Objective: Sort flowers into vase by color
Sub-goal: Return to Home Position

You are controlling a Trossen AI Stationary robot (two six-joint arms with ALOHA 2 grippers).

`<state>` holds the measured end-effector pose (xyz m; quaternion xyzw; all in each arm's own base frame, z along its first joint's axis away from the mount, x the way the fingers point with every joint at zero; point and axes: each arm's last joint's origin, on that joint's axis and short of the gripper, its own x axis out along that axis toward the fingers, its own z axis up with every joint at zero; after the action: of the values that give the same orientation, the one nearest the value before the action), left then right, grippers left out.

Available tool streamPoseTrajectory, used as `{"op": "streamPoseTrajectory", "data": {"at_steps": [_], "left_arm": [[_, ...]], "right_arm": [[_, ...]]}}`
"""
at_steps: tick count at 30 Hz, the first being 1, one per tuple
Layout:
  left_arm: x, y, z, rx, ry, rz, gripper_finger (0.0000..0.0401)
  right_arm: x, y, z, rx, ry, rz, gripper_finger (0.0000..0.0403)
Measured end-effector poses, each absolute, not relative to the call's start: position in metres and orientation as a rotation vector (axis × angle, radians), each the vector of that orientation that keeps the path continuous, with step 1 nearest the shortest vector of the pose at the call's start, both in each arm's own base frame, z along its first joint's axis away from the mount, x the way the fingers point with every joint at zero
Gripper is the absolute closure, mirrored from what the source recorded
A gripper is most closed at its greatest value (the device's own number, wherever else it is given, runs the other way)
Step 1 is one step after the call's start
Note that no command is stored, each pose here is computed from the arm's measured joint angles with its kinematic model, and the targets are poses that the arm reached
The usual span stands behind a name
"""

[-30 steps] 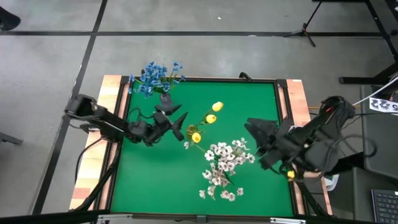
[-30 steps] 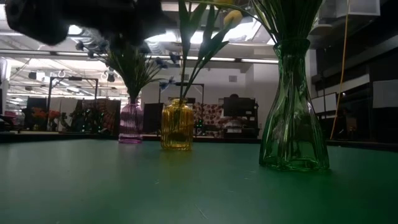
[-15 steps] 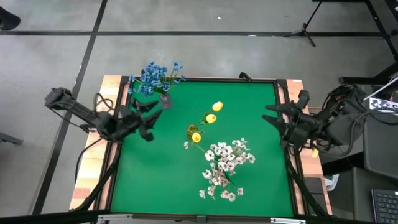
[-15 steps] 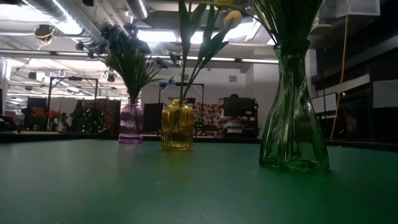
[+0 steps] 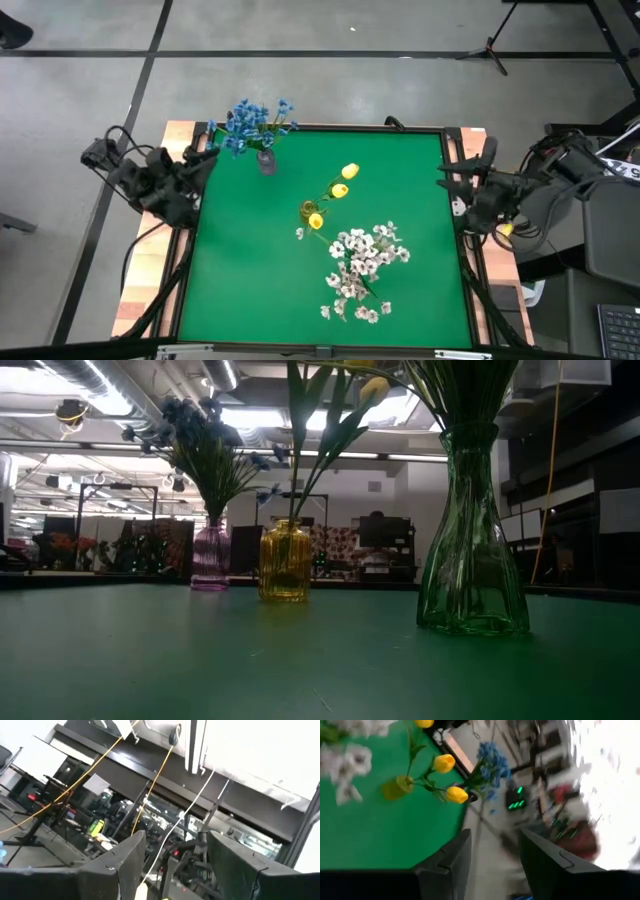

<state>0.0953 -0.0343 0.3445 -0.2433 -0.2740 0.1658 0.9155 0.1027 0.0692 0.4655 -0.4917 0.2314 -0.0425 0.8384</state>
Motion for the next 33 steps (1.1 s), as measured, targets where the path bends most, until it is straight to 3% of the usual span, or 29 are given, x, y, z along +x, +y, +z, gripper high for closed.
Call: {"op": "streamPoseTrajectory", "data": {"at_steps": [3, 7, 13, 19, 30, 33], "left_arm": [[0.092, -0.035, 0.342, -0.594, -0.553, 0.280, 0.0191], [0.086, -0.037, 0.344, -0.589, -0.561, 0.097, 0.0191], [0.069, -0.042, 0.350, -0.526, -0.543, -0.479, 0.0191], [0.060, -0.044, 0.356, -0.460, -0.293, -0.728, 0.0191], [0.054, -0.047, 0.364, -0.334, -0.316, -0.889, 0.0191], [0.053, -0.046, 0.365, -0.435, -0.290, -0.908, 0.0191]], "right_arm": [[0.099, 0.066, 0.460, -0.841, 0.521, -0.114, 0.0242], [0.098, 0.076, 0.455, -0.758, 0.576, 0.265, 0.0242], [0.088, 0.077, 0.491, -0.623, 0.149, 0.559, 0.0242], [0.073, 0.064, 0.500, -0.586, -0.168, 0.533, 0.0242], [0.075, 0.066, 0.408, -0.461, -0.392, 0.471, 0.0242], [0.070, 0.062, 0.387, -0.443, -0.420, 0.460, 0.0242]]}}
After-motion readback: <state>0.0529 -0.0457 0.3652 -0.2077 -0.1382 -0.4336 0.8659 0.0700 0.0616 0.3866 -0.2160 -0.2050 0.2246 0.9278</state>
